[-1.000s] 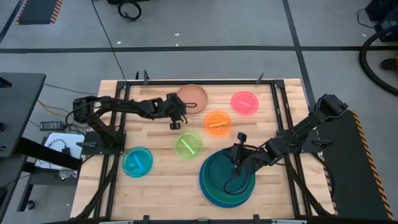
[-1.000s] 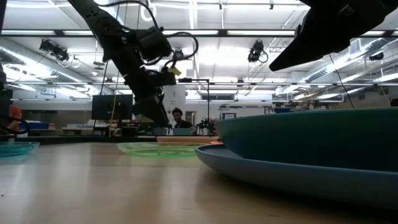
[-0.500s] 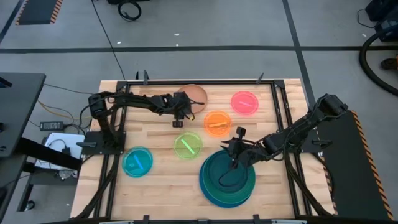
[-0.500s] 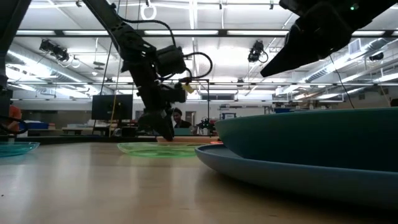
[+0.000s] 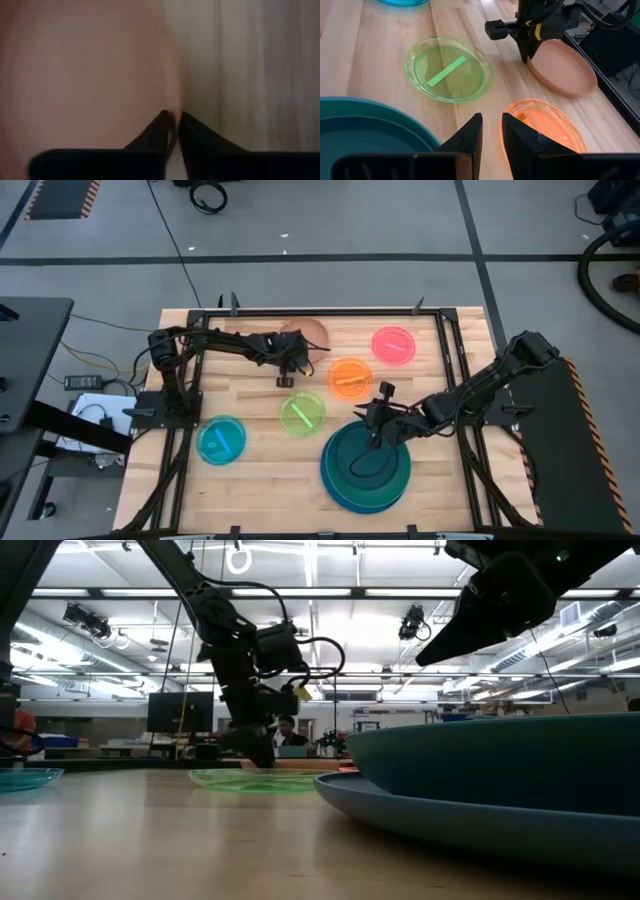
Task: Stack plastic plates
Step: Stack the brown plate on the top of the dark blue plate
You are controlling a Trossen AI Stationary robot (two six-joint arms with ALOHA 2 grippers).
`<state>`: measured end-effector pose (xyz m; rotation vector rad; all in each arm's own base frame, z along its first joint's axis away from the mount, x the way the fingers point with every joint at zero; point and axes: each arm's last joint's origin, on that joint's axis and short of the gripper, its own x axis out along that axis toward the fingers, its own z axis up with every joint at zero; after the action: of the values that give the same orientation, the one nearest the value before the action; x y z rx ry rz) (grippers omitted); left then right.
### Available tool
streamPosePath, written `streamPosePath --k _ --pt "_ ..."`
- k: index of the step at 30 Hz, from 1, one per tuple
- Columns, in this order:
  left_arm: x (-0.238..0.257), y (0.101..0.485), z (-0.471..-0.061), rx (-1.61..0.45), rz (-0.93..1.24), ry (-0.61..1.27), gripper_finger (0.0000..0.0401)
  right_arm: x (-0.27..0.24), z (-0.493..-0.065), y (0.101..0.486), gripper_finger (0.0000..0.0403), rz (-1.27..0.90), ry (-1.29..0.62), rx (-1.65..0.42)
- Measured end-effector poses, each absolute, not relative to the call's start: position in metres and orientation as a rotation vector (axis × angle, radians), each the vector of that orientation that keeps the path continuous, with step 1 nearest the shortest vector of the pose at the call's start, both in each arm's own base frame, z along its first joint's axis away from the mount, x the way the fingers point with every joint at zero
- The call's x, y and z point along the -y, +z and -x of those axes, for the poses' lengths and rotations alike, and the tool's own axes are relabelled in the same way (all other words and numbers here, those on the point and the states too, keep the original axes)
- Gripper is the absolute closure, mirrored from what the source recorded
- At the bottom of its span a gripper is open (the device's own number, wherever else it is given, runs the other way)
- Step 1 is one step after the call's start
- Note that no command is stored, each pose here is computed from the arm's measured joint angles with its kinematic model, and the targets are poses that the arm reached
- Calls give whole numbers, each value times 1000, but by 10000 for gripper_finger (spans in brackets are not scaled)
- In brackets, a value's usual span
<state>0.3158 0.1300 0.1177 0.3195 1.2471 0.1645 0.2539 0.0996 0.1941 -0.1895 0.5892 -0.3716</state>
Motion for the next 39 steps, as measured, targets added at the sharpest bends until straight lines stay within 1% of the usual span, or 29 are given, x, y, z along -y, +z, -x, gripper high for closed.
streamPosePath --k 1,2,5,11,15,18,21,26,32,35,39 --pt "-129 117 -315 -1259 -332 159 381 -100 -254 194 319 189 -372 -589" --pt "-127 117 -315 -1266 -344 150 386 -100 -254 194 319 187 -373 -589" --pt "-119 118 -317 -1277 -385 121 387 -100 -254 194 319 174 -372 -588" --pt "-91 127 -319 -1317 -514 144 388 -99 -251 191 319 180 -372 -630" --pt "-70 142 -322 -1257 -558 121 388 -96 -246 187 319 216 -405 -676" --pt "-54 152 -324 -1226 -607 164 388 -93 -243 188 319 237 -424 -690" --pt "-37 158 -325 -1195 -640 175 388 -91 -238 191 319 253 -434 -702" --pt "-7 161 -326 -1155 -650 140 388 -87 -227 201 319 254 -458 -707" --pt "31 161 -324 -1113 -629 98 388 -88 -223 208 319 191 -369 -719" --pt "49 160 -321 -1097 -623 71 388 -90 -226 208 319 121 -326 -714" --pt "71 169 -321 -1093 -579 -2 388 -93 -229 208 319 71 -184 -750"
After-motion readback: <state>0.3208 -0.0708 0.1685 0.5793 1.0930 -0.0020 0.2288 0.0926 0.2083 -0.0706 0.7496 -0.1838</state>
